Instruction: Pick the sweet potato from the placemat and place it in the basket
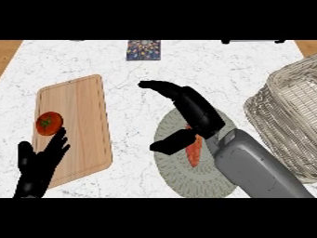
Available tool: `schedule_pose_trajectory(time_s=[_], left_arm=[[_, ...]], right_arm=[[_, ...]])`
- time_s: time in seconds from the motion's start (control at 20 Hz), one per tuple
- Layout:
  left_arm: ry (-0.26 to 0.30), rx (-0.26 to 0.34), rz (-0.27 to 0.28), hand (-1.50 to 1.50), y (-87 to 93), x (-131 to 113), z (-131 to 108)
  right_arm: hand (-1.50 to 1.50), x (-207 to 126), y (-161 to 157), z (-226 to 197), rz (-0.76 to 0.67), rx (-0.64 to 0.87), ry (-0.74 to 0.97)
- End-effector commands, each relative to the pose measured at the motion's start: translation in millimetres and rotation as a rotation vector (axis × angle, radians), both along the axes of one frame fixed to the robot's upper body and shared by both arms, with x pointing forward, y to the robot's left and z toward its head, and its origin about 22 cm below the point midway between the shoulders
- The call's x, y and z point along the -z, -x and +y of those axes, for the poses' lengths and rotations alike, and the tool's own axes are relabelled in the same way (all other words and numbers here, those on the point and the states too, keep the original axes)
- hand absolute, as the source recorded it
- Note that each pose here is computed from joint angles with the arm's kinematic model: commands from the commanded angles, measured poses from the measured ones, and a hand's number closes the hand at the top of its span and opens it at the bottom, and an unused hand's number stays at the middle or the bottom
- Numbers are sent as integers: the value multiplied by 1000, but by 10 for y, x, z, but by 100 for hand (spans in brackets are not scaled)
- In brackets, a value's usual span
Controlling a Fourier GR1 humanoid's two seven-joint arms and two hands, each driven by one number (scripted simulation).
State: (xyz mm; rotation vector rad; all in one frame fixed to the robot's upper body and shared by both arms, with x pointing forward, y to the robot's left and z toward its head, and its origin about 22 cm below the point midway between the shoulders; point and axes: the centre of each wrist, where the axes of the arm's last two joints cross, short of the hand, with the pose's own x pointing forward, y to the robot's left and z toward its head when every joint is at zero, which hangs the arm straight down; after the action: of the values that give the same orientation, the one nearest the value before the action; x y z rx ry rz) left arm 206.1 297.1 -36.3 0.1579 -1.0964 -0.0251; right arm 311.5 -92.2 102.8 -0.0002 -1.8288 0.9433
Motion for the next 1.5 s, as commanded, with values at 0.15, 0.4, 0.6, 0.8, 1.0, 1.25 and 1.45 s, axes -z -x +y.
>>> schedule_pose_trajectory(time_s=[0.15, 0.4, 0.6, 0.8, 1.0, 1.25, 1.45], left_arm=[[5, -40, 112, 0, 228, 140, 163], [4, -19, 94, 0, 151, 151, 51], [1, -38, 95, 0, 167, 177, 9], [-1, -11, 78, 0, 119, 151, 9], [3, -4, 88, 0, 151, 149, 81], [-5, -32, 91, 0, 112, 111, -35], [-17, -15, 74, 0, 42, 193, -76]], right_arm=[[-150, -1016, -73, -375, -140, 120, 413], [-150, -1797, -80, -595, -88, 80, 605], [-150, -1845, -23, -668, 46, -15, 770], [-150, -2139, -82, -987, 106, -27, 826], [-150, -1988, 37, -967, 132, -50, 888], [-150, -1985, 107, -1065, 149, -60, 840], [-150, -1599, 96, -829, 146, -40, 781]])
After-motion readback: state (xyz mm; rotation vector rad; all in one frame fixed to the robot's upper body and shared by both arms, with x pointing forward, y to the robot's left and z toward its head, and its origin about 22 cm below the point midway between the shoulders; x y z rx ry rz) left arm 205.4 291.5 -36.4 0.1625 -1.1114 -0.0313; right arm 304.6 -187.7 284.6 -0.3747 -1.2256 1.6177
